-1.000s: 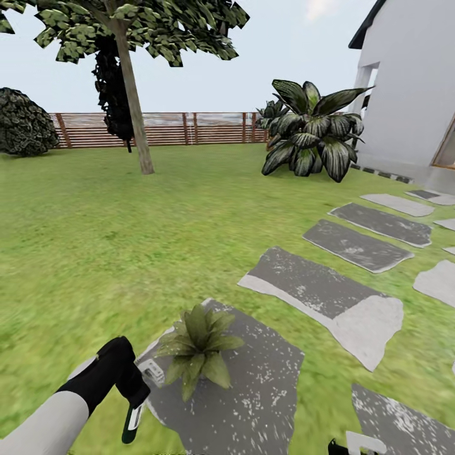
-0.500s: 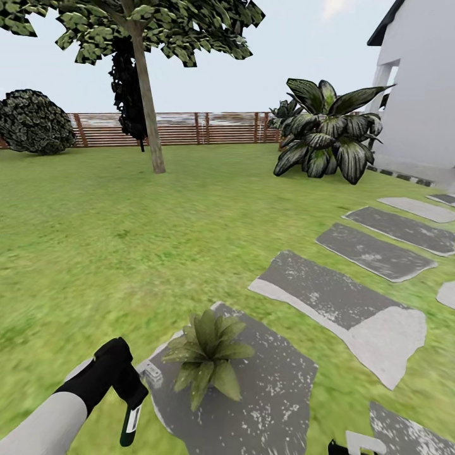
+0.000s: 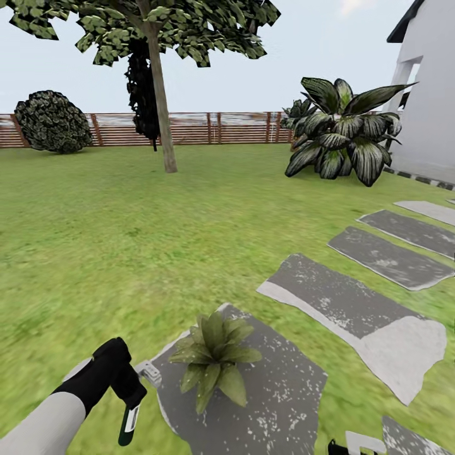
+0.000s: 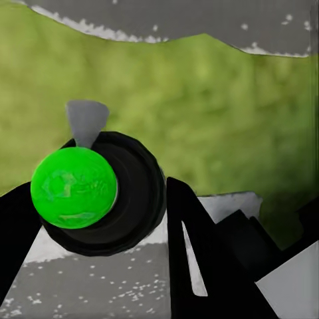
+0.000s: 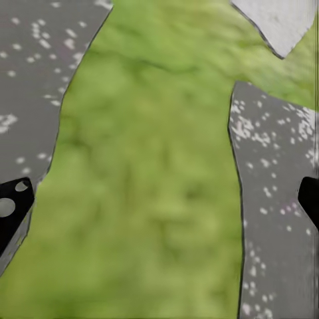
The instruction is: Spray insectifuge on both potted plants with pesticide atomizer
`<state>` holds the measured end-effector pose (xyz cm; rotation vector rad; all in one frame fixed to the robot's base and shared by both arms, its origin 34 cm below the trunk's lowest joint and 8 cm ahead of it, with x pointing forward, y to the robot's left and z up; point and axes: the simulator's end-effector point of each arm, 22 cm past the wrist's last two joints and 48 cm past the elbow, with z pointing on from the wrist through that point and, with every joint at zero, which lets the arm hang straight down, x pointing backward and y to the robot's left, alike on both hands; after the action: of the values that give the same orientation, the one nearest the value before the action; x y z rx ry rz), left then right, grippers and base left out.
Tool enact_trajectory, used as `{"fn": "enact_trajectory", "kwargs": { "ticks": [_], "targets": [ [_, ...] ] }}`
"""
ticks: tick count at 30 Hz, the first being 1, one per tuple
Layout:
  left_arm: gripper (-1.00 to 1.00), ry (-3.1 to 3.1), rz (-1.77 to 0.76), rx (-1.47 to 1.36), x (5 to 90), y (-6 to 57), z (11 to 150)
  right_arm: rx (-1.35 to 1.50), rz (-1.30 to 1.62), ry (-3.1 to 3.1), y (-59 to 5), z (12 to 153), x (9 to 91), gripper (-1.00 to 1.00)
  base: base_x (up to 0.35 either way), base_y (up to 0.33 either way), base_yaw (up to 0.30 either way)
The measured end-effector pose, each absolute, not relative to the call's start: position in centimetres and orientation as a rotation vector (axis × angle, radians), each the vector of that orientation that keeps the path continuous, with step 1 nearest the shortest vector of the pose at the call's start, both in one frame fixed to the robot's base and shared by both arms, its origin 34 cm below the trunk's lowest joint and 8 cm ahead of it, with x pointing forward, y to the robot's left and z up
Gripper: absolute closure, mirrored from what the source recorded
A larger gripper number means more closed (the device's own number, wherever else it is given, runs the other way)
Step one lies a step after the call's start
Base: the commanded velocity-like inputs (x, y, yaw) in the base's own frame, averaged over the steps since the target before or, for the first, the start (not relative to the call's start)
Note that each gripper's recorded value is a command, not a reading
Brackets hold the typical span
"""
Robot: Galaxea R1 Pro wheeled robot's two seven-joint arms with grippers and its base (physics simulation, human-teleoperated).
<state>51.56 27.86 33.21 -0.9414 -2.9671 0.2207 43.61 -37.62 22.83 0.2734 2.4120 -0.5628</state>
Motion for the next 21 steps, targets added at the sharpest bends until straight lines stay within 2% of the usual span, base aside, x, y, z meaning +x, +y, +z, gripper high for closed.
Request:
{"fn": "enact_trajectory", "kwargs": {
  "ticks": [7,14,18,21],
  "targets": [
    [1.00,-2.976,0.218,-0.950,52.0,27.7,33.5,0.273,-0.562,2.413,-37.6,22.8,43.6,-1.00,-0.049,-0.269,0.001],
    [1.00,-2.987,0.213,-0.957,52.7,27.7,34.0,0.271,-0.562,2.413,-37.6,22.8,43.6,-1.00,-0.199,-0.228,0.006],
    [1.00,-3.003,0.223,-0.970,53.8,26.9,34.7,0.272,-0.562,2.413,-37.6,22.8,43.6,-1.00,-0.068,-0.252,0.201],
    [1.00,-3.006,0.216,-0.936,53.9,26.9,35.0,0.272,-0.561,2.413,-37.5,22.8,43.6,-1.00,0.134,-0.256,0.273]
  ]
}}
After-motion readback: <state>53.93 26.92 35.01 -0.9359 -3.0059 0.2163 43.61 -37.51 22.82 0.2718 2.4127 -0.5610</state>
